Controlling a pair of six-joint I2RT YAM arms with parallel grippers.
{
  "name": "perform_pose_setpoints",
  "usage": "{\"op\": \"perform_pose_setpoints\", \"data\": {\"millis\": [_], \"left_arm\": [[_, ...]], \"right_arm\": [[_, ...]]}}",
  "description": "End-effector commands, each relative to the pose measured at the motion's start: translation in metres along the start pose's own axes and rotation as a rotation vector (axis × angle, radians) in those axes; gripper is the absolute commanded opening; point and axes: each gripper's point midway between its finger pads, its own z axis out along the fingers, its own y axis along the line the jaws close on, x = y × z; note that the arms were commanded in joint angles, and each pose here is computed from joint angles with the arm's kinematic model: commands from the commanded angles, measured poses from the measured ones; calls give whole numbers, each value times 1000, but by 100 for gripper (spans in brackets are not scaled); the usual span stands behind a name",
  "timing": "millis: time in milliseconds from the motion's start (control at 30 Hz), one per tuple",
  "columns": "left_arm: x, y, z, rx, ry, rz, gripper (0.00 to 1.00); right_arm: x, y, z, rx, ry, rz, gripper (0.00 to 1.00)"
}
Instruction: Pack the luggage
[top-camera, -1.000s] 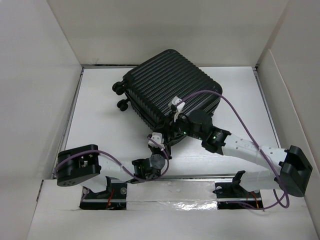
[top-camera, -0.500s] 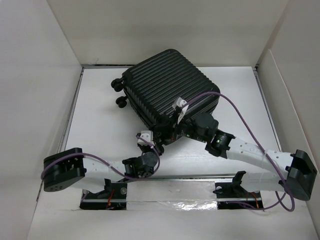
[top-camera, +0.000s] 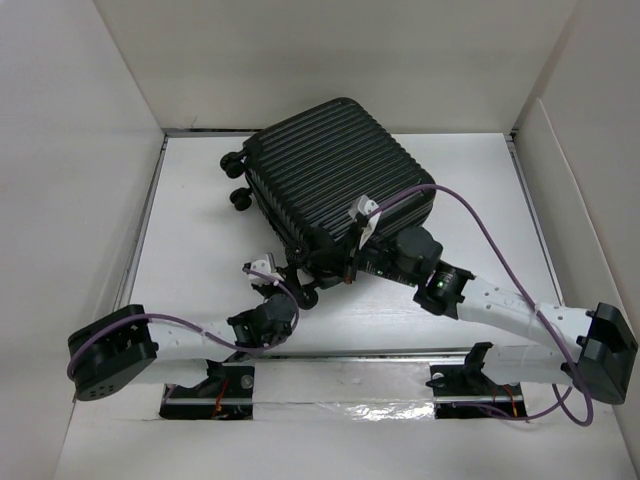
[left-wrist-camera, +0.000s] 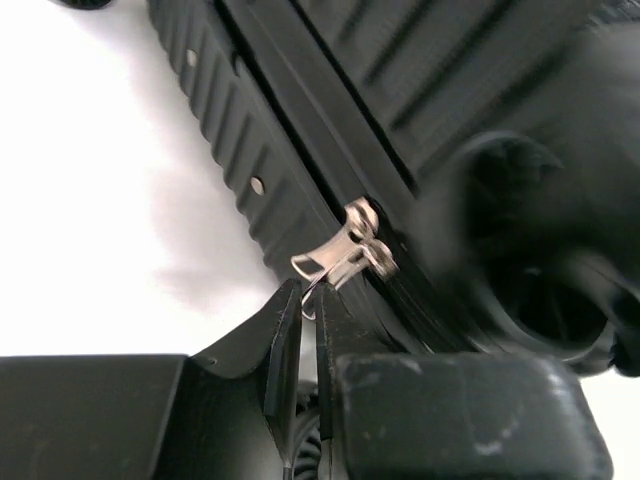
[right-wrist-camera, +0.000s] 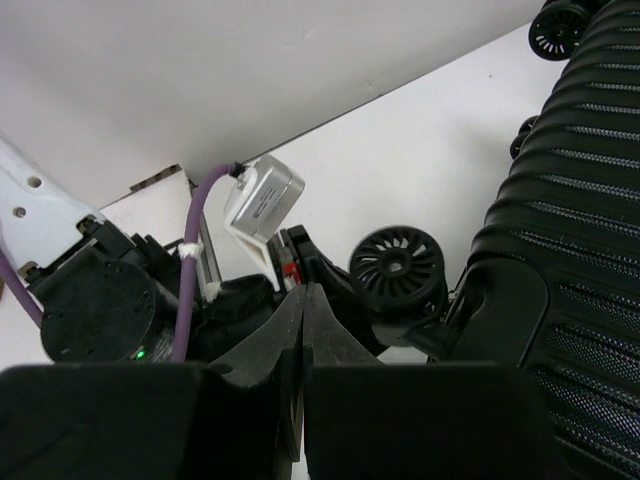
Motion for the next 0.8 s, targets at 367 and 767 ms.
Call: {"op": "perform_pose_setpoints", "data": {"millis": [367, 767], "left_arm": [[-69, 46, -13, -208, -91, -261, 72], [-164, -3, -62, 189, -74, -332, 99]], "right_arm": [[-31, -25, -20, 177, -82, -69, 9], [-78, -157, -71, 549, -163, 8, 84]]}}
